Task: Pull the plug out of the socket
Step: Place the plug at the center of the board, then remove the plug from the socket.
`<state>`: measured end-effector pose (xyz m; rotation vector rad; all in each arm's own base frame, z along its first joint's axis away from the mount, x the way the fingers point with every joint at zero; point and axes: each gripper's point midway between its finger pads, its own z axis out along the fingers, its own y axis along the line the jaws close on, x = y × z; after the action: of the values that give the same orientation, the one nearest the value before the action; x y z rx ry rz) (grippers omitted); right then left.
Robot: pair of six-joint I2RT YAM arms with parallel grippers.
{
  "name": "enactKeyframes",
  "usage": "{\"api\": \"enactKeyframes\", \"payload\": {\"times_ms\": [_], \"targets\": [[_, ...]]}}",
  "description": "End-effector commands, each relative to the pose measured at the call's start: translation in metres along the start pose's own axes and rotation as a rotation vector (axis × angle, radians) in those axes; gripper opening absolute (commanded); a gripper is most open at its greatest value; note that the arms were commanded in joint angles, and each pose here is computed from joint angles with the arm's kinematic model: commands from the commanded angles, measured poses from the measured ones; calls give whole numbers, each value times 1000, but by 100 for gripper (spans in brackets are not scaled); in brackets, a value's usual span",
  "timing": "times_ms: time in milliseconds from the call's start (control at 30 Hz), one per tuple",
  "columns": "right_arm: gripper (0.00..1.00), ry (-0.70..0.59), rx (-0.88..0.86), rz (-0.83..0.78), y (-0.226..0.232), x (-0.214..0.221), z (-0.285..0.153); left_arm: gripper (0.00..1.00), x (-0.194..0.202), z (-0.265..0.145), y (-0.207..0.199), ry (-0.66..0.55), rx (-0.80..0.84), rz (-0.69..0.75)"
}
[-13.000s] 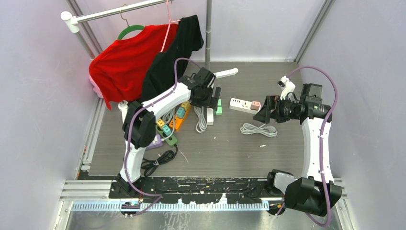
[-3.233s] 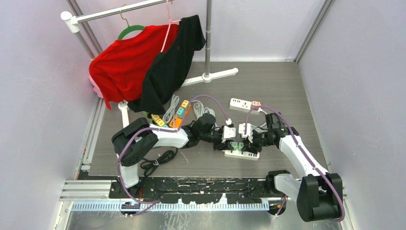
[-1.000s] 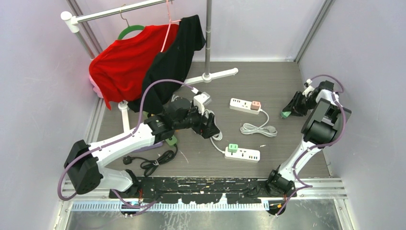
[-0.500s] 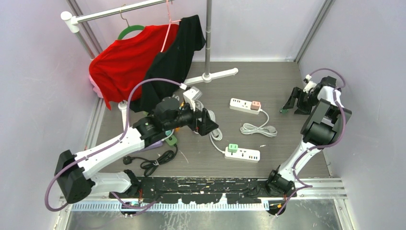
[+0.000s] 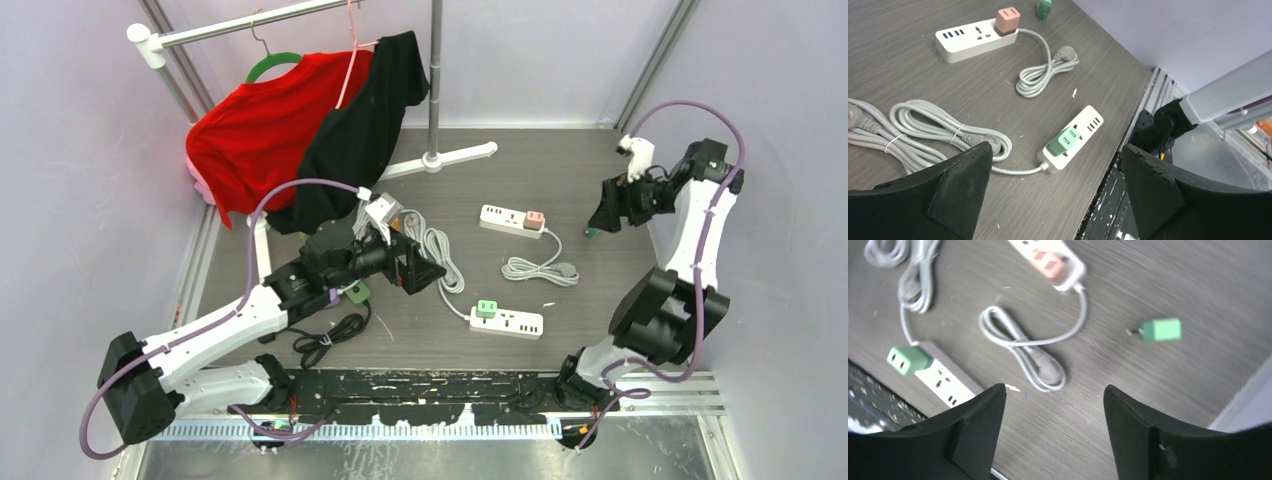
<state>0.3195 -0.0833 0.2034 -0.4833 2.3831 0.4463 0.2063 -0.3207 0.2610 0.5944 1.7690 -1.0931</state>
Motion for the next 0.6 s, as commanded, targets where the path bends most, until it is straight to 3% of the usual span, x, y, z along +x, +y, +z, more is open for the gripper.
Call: {"api": "enactKeyframes", "payload": {"times_ms": [0,133,367,567], "targets": [[82,-74,-258,-328,91,4,-10,99,-18,-2,-18,-104,120,110],[100,-159,-494,-550,163,21,-12,98,0,1,-21,-77,193,212],[100,-117,-770,-756,242,64,8,98,31,8,-12,-50,244,349],[94,-30,-759,-869,259,83,45,98,68,20,-8,4,254,479]]}}
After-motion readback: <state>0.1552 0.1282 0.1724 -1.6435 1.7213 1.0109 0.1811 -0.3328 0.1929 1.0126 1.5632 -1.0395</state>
